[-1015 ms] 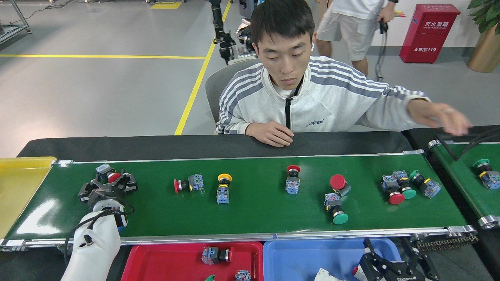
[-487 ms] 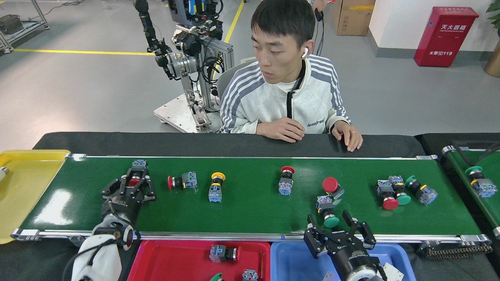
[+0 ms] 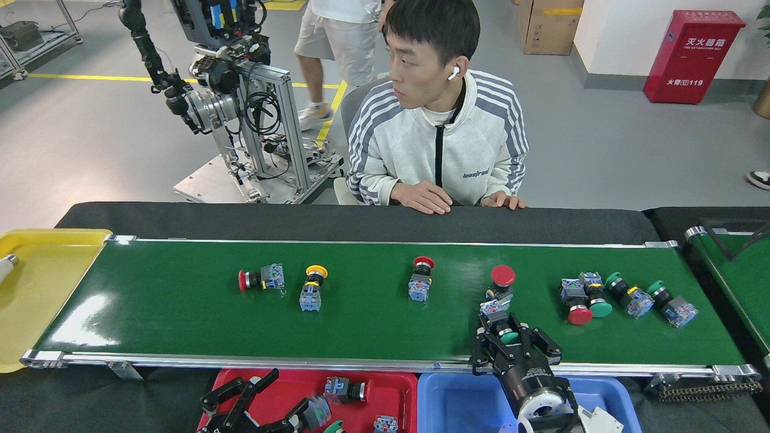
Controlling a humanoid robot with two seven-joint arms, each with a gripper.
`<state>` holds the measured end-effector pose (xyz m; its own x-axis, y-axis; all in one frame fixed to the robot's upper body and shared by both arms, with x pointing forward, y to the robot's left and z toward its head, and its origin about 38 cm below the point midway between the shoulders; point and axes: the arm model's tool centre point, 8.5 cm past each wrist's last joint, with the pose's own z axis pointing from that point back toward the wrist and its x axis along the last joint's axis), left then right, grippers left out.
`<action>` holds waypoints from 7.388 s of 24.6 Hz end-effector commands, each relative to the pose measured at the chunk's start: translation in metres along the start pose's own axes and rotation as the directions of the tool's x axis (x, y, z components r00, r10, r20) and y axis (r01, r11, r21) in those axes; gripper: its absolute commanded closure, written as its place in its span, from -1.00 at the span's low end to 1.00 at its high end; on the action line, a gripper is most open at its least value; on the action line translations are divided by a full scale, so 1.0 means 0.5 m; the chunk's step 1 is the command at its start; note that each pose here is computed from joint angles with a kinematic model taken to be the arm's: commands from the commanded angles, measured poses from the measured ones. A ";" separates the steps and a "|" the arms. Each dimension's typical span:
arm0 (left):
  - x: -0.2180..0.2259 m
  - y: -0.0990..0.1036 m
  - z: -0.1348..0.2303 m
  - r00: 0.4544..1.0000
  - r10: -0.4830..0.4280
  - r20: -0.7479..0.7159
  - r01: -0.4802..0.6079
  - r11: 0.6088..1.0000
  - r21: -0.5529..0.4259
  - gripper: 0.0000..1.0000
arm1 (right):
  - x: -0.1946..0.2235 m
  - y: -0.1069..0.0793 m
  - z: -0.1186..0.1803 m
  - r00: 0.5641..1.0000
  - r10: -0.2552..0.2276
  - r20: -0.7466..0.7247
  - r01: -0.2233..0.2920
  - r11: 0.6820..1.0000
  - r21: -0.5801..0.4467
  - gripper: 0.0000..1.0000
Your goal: Pick switch part from conveyor to tray
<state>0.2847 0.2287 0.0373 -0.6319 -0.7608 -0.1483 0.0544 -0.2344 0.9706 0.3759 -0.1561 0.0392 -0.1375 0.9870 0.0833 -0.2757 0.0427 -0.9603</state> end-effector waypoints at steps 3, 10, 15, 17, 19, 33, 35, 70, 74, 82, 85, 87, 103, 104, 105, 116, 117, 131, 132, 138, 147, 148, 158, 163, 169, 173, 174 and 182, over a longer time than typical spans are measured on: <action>-0.074 0.011 0.013 0.949 0.005 -0.315 0.004 1.000 0.030 -1.00 | 0.041 -0.042 0.015 0.993 0.053 0.106 -0.045 0.996 -0.077 0.90; -0.200 -0.042 0.120 0.712 0.097 -0.696 -0.104 0.994 0.033 -1.00 | 0.197 -0.061 0.084 0.800 0.211 0.561 -0.113 0.972 -0.204 0.68; -0.206 -0.049 0.127 0.746 0.103 -0.658 -0.117 0.993 0.023 -1.00 | 0.295 -0.024 0.124 0.688 0.228 0.689 -0.131 0.973 -0.192 -0.97; -0.206 -0.039 0.115 0.754 0.108 -0.648 -0.110 0.993 0.037 -1.00 | 0.316 -0.017 0.131 0.670 0.224 0.708 -0.130 0.974 -0.185 -0.97; -0.208 -0.029 0.108 0.758 0.108 -0.643 -0.101 0.994 0.047 -1.00 | 0.321 -0.021 0.130 0.674 0.218 0.706 -0.121 0.975 -0.186 -0.97; -0.268 0.007 -0.092 0.830 0.136 -0.541 -0.154 0.988 0.011 -1.00 | -0.076 0.053 0.198 0.985 -0.031 -0.172 -0.016 0.965 -0.262 -0.97; -0.283 0.001 -0.104 0.826 0.136 -0.547 -0.162 0.987 0.001 -1.00 | -0.076 0.062 0.206 0.979 -0.059 -0.197 0.006 0.966 -0.259 -0.97; -0.004 -0.004 -0.006 0.994 0.106 -0.039 -0.103 0.991 0.081 -0.98 | 0.139 -0.042 -0.151 0.995 0.035 -0.088 -0.042 0.996 -0.081 -0.95; -0.068 -0.005 0.014 0.971 0.107 -0.213 -0.089 0.992 0.092 -0.98 | 0.166 -0.067 -0.179 0.998 0.047 -0.045 -0.050 0.996 -0.076 -0.02; -0.235 -0.034 0.135 0.804 0.173 -0.569 -0.125 0.984 0.124 -0.98 | 0.185 -0.084 -0.178 0.997 0.080 -0.006 -0.081 0.990 -0.112 0.78; -0.262 -0.042 0.164 0.776 0.166 -0.609 -0.122 0.986 0.114 -0.98 | 0.233 -0.097 -0.141 0.986 0.136 0.096 -0.114 0.972 -0.205 0.78; -0.263 -0.041 0.164 0.776 0.164 -0.608 -0.119 0.986 0.114 -0.98 | 0.272 -0.091 -0.086 0.958 0.176 0.225 -0.118 0.961 -0.252 0.76; -0.372 -0.034 0.029 0.829 0.135 -0.542 -0.120 0.991 0.063 -0.98 | 0.349 -0.063 0.079 0.820 0.232 0.523 -0.066 0.946 -0.316 -1.00; -0.385 -0.034 0.020 0.825 0.140 -0.548 -0.126 0.990 0.063 -0.98 | 0.308 -0.072 0.078 0.867 0.198 0.457 -0.048 0.946 -0.320 -1.00; -0.397 -0.036 0.013 0.822 0.139 -0.552 -0.131 0.990 0.055 -0.98 | 0.263 -0.074 0.080 0.914 0.151 0.377 -0.025 0.948 -0.317 -1.00; -0.471 -0.048 -0.064 0.818 0.121 -0.562 -0.171 0.985 -0.036 -0.98 | -0.226 0.045 0.249 0.942 0.000 -0.336 -0.091 0.963 -0.255 -1.00; -0.481 -0.049 -0.068 0.810 0.130 -0.572 -0.185 0.982 -0.040 -0.97 | -0.229 0.047 0.250 0.940 -0.003 -0.341 -0.089 0.963 -0.253 -1.00; -0.506 -0.083 -0.094 0.802 0.138 -0.581 -0.208 0.977 -0.054 0.58 | -0.243 0.054 0.252 0.933 0.003 -0.359 -0.094 0.967 -0.239 -1.00; -0.498 -0.081 -0.095 0.816 0.146 -0.560 -0.199 0.979 -0.034 0.65 | -0.245 0.052 0.252 0.934 0.005 -0.358 -0.097 0.966 -0.238 -1.00; -0.392 -0.032 -0.084 0.924 0.095 -0.371 -0.063 0.993 0.097 0.78 | -0.280 0.040 0.261 0.923 0.035 -0.383 -0.133 0.963 -0.234 -1.00; -0.024 0.029 0.061 0.994 0.025 0.110 -0.049 0.974 0.222 0.44 | -0.310 0.031 0.263 0.963 -0.046 -0.265 -0.017 0.973 -0.230 -1.00; -0.001 0.026 0.073 0.991 0.034 0.130 -0.062 0.975 0.214 0.28 | -0.316 0.028 0.264 0.969 -0.058 -0.239 0.002 0.974 -0.228 -1.00; 0.019 0.009 0.073 0.994 0.088 0.066 -0.101 0.971 0.216 -1.00 | -0.315 0.015 0.263 0.989 -0.065 -0.130 0.033 0.971 -0.235 -1.00; -0.062 0.003 0.097 0.975 0.083 -0.208 -0.037 0.975 0.219 -1.00 | -0.316 0.005 0.255 0.990 -0.061 -0.125 0.028 0.968 -0.248 -1.00; -0.171 -0.075 0.163 0.852 0.083 -0.517 -0.040 0.995 0.093 -1.00 | -0.334 0.002 0.258 0.990 -0.037 -0.133 0.005 0.971 -0.239 -1.00; -0.200 -0.067 0.147 0.845 0.105 -0.525 -0.060 0.993 0.101 -1.00 | -0.339 0.001 0.259 0.990 -0.036 -0.139 0.002 0.971 -0.239 -1.00; -0.215 -0.058 0.134 0.849 0.101 -0.518 -0.050 0.992 0.112 -1.00 | -0.340 0.000 0.260 0.990 -0.034 -0.139 0.000 0.971 -0.239 -1.00; -0.381 -0.046 0.064 0.880 0.075 -0.469 -0.057 0.997 0.052 -1.00 | -0.341 0.000 0.256 0.990 -0.034 -0.139 -0.001 0.971 -0.239 -1.00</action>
<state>0.3724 0.3945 0.0454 -0.1671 -0.9755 -0.1433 0.0479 -0.1532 0.9870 0.2727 -0.3404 0.0507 0.0121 0.9959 0.0902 -0.0637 0.0908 -0.9938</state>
